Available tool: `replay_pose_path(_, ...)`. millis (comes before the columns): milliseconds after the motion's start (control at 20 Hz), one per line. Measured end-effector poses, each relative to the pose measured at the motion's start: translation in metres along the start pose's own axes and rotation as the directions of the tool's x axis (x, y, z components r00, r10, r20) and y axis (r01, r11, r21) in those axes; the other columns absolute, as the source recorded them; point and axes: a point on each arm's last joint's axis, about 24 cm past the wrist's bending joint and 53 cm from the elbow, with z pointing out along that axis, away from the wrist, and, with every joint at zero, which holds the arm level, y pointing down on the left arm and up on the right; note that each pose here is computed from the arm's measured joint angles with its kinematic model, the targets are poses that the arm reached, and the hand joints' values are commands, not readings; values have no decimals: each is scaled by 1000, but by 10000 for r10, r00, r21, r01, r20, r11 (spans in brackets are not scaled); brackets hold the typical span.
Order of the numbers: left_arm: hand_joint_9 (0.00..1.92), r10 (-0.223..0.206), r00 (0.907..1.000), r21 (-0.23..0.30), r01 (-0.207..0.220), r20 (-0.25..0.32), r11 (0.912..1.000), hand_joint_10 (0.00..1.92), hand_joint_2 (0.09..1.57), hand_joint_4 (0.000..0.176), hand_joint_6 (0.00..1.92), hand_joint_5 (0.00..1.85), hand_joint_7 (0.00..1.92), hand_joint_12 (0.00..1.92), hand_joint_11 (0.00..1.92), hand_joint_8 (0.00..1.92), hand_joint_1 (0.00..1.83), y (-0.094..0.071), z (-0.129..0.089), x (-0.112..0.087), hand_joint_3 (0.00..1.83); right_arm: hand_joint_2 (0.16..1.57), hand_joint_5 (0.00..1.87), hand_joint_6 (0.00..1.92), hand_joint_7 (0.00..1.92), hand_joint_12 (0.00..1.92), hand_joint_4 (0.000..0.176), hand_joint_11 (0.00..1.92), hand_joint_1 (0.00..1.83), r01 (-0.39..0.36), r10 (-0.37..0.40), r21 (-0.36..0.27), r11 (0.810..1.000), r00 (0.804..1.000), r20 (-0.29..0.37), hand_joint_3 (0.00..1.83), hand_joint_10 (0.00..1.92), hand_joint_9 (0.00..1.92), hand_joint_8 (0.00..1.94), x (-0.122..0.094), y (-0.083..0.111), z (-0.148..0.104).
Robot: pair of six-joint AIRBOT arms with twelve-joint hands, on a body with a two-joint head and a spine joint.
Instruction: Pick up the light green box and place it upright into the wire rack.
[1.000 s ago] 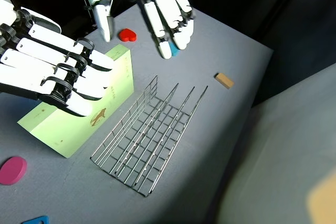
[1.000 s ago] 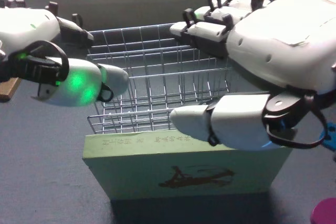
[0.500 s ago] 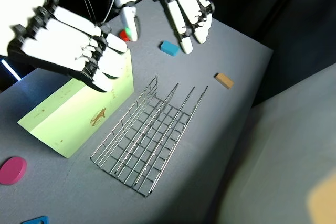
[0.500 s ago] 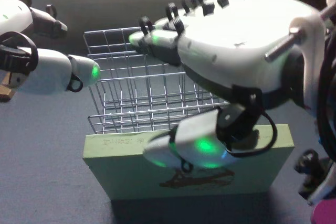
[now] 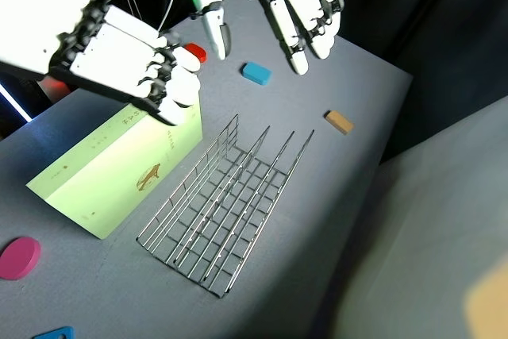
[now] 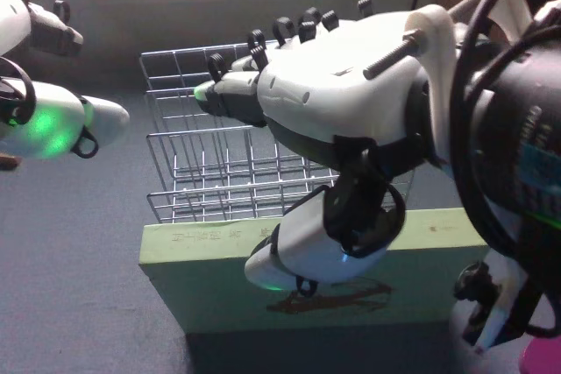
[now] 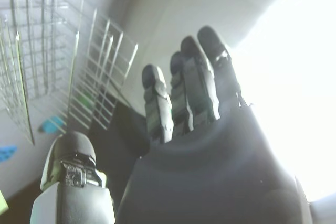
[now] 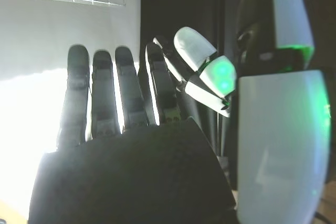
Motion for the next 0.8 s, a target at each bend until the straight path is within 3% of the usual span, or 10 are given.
replay_pose_path(350,250,1193,9928,-126,-1191,101,9928,2,1147,80,1,362,245,709,0,2,148,9,4,-6,1,903,105,0,49,487,82,0,771,-184,190,98,9998,9977,-643,0,0,45,0,21,4,13)
replay_pose_path(800,246,1851,9827,-247,-1848,98,9825,1,1147,80,1,363,241,714,0,1,151,14,5,-8,0,901,99,1,52,470,82,0,771,-105,139,381,9992,9958,-900,0,1,38,1,34,-8,38)
